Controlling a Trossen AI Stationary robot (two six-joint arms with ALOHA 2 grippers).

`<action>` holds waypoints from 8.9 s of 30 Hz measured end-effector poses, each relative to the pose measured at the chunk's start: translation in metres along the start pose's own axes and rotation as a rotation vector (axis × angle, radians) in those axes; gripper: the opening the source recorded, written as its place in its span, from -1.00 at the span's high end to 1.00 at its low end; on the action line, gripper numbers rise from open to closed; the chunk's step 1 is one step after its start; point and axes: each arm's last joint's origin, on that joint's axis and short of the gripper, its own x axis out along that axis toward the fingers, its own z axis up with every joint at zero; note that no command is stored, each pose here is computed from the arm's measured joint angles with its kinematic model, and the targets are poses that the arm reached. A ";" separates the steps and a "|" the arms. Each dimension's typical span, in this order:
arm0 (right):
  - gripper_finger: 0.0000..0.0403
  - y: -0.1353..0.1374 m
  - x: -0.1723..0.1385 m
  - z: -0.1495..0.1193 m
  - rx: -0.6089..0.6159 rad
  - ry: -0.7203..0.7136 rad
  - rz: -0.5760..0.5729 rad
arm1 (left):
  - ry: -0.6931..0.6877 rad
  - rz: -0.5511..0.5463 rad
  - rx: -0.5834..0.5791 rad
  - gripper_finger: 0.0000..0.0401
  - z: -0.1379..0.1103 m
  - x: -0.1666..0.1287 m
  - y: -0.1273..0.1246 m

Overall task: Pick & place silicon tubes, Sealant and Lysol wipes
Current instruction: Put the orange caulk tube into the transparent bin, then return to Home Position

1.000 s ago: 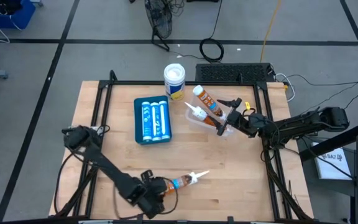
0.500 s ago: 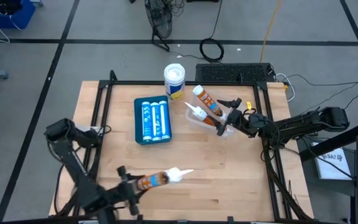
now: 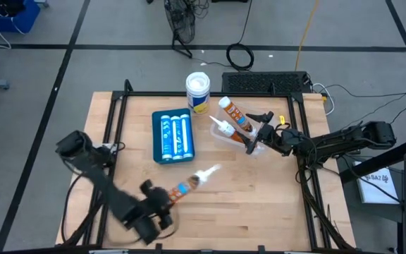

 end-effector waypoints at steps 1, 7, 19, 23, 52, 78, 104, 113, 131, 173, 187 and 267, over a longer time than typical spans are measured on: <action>-0.86 0.000 0.000 0.000 0.000 0.000 0.000 | 0.064 -0.053 0.007 -0.12 0.008 0.009 -0.003; -0.86 0.000 0.000 0.000 -0.003 0.001 -0.002 | 0.081 -0.525 0.240 -0.12 0.061 0.054 -0.016; -0.86 0.000 0.000 -0.003 -0.042 0.025 0.001 | -0.329 -0.633 0.602 -0.12 0.097 0.039 0.041; -0.86 0.000 0.000 -0.002 -0.032 0.023 0.000 | -0.520 -0.622 0.490 -0.12 0.088 0.045 0.089; -0.86 0.041 0.062 0.020 0.223 -0.155 0.453 | -0.980 -0.403 0.271 -0.12 0.050 0.033 0.214; -0.86 0.082 0.137 0.041 0.141 -0.258 0.586 | -0.905 -0.409 0.238 -0.12 0.048 0.039 0.216; -0.86 0.040 0.085 0.053 0.109 -0.295 0.534 | -0.923 -0.499 0.362 -0.12 0.128 0.091 0.204; -0.86 0.042 0.086 0.050 0.111 -0.289 0.543 | -0.872 -0.585 0.417 -0.12 0.158 0.127 0.179; 0.05 0.042 0.087 0.049 0.117 -0.277 0.544 | -0.830 -0.585 0.383 -0.11 0.162 0.143 0.179; 0.05 -0.028 0.067 0.046 -0.124 0.739 0.063 | -0.518 -0.607 0.202 -0.35 0.153 0.101 0.193; -0.21 -0.024 0.057 0.022 -0.026 0.829 0.134 | -0.517 -0.606 0.205 -0.32 0.153 0.101 0.193; -0.94 -0.048 -0.093 -0.035 0.192 -0.012 0.230 | -0.908 -0.545 0.188 -0.33 -0.021 0.024 0.259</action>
